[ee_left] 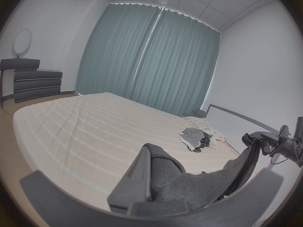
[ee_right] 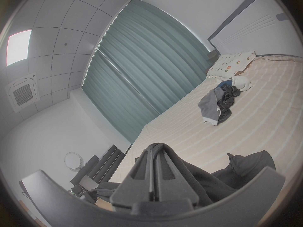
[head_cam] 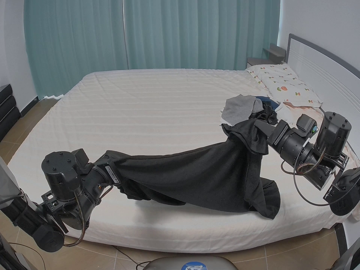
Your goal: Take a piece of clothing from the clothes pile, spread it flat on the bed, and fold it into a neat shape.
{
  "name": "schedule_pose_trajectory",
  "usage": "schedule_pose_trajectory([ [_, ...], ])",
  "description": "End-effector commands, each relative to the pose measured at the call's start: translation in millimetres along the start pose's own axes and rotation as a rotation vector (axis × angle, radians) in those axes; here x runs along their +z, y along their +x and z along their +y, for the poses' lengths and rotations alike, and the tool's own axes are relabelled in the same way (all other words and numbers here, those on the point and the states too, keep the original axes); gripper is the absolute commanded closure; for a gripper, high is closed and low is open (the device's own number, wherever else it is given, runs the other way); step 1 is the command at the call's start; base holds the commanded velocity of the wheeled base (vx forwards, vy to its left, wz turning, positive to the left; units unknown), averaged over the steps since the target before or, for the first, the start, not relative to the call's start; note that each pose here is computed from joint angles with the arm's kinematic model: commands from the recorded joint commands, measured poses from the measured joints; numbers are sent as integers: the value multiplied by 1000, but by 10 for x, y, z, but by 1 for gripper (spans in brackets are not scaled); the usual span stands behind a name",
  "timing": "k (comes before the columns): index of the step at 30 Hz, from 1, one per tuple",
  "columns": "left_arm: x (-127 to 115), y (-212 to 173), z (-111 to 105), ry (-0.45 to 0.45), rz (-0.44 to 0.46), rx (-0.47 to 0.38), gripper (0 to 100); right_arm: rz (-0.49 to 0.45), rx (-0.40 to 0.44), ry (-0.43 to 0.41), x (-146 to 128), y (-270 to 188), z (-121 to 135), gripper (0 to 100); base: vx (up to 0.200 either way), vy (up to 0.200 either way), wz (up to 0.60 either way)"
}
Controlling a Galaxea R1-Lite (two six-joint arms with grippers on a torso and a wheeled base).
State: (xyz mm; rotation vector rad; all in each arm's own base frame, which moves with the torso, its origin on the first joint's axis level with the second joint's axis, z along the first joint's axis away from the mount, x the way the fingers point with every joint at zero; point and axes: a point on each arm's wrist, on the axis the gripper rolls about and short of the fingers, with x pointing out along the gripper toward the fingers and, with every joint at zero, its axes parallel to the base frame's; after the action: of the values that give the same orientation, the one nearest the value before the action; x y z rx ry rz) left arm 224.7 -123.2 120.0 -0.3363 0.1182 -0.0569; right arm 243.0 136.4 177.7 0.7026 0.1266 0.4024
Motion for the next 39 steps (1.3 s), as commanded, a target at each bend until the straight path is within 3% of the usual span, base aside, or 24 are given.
schedule_pose_trajectory([
  [1, 1, -5, 0, 0, -1, 0, 100, 6, 7, 1, -13, -3, 17, 100, 0, 200, 0],
  [16, -15, -8, -2, 3, 6, -2, 100, 7, 6, 2, -13, -5, 12, 100, 0, 200, 0],
  [28, -91, -31, -48, 9, 35, -23, 100, 15, 0, 0, -37, 9, -7, 100, 0, 0, 0],
  [39, -127, -54, -87, 12, 48, -39, 100, 16, 8, -3, -30, -32, 11, 100, -200, 0, 0],
])
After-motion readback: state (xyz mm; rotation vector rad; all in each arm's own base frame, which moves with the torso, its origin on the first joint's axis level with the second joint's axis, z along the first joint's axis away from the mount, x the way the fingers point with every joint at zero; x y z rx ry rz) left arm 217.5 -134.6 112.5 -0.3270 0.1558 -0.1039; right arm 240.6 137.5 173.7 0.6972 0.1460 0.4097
